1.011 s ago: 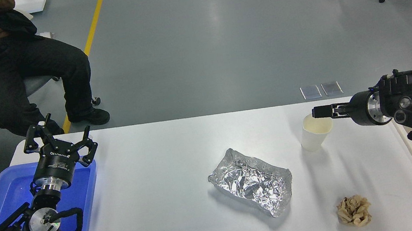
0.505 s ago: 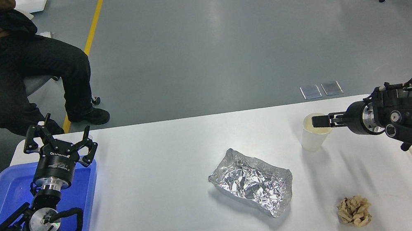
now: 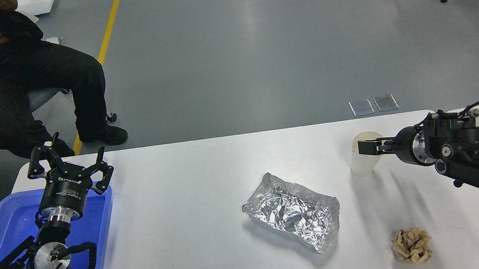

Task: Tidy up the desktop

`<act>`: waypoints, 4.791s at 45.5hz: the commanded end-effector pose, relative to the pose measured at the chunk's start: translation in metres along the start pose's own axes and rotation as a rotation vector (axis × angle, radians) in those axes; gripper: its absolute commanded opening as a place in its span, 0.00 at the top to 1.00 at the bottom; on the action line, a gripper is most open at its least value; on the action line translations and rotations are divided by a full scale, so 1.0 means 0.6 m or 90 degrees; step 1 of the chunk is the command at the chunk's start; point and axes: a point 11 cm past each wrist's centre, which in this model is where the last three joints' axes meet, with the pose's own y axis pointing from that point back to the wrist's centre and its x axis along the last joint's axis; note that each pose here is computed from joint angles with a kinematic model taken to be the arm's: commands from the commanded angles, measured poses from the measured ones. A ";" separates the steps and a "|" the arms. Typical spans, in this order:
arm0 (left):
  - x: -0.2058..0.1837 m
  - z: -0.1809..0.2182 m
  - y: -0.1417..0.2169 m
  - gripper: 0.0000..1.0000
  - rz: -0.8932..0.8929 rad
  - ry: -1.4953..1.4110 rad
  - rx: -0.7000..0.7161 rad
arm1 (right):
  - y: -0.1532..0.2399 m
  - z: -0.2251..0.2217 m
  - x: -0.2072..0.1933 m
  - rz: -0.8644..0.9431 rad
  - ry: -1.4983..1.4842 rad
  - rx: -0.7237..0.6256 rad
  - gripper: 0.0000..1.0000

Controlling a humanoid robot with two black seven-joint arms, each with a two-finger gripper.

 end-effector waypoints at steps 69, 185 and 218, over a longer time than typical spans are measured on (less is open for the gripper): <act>-0.001 0.000 0.000 0.00 -0.002 0.000 0.001 | 0.057 0.023 0.096 0.037 0.001 0.034 1.00; 0.001 0.000 0.001 0.00 0.001 0.000 0.000 | 0.294 0.509 -0.218 0.432 -0.984 -0.522 1.00; 0.000 0.000 0.000 0.00 0.001 0.000 0.000 | 0.256 0.480 -0.217 0.434 -1.033 -0.489 0.00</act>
